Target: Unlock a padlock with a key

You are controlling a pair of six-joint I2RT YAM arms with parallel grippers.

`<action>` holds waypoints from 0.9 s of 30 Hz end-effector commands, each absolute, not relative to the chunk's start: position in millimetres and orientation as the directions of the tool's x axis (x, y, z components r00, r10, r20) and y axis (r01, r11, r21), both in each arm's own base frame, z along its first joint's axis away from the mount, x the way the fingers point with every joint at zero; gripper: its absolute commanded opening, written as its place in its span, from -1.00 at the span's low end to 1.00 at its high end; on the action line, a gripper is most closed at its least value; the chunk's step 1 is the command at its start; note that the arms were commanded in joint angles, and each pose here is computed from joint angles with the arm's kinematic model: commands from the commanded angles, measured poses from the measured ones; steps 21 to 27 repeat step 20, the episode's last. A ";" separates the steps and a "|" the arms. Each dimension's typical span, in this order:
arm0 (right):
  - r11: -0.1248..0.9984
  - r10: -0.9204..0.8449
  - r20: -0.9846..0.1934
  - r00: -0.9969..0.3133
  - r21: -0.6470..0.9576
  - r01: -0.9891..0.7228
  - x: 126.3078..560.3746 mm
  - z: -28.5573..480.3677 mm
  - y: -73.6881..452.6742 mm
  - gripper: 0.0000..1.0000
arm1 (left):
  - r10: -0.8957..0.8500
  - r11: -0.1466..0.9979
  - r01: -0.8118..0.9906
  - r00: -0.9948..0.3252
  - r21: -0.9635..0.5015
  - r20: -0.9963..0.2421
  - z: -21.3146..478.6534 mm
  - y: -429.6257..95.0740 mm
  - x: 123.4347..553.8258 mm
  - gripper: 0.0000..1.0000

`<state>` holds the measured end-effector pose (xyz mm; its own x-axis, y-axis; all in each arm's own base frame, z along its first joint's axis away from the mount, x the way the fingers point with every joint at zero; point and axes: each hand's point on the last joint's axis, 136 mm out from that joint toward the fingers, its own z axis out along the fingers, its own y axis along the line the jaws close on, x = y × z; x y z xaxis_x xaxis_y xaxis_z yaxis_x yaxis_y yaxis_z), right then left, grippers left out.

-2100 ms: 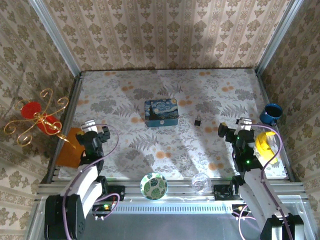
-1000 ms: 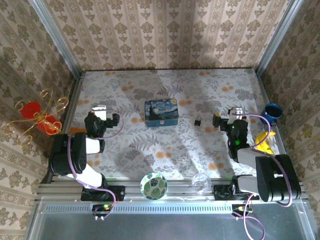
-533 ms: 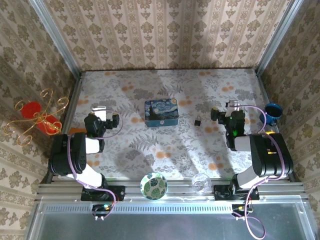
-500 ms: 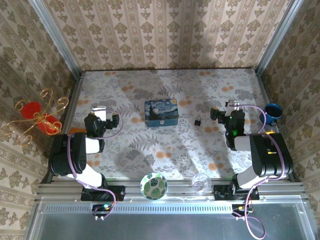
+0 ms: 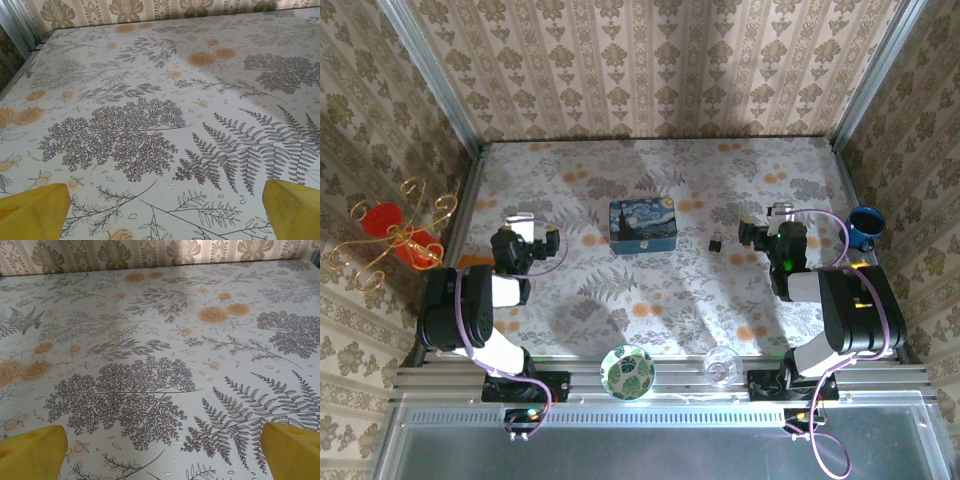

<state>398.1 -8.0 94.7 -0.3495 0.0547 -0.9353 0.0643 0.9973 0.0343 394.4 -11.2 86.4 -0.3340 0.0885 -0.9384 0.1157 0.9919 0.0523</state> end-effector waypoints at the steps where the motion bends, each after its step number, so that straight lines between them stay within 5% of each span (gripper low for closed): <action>1: 0.997 0.042 -0.938 -0.345 0.017 0.074 399.6 97.5 -9.0 1.00 | 0.107 0.990 0.120 -0.307 0.073 -0.945 97.7 -12.2 400.0 1.00; 27: 0.997 0.040 -0.938 -0.344 0.015 0.073 399.6 97.8 -8.7 1.00 | 0.108 0.990 0.121 -0.307 0.073 -0.946 97.8 -12.8 400.0 1.00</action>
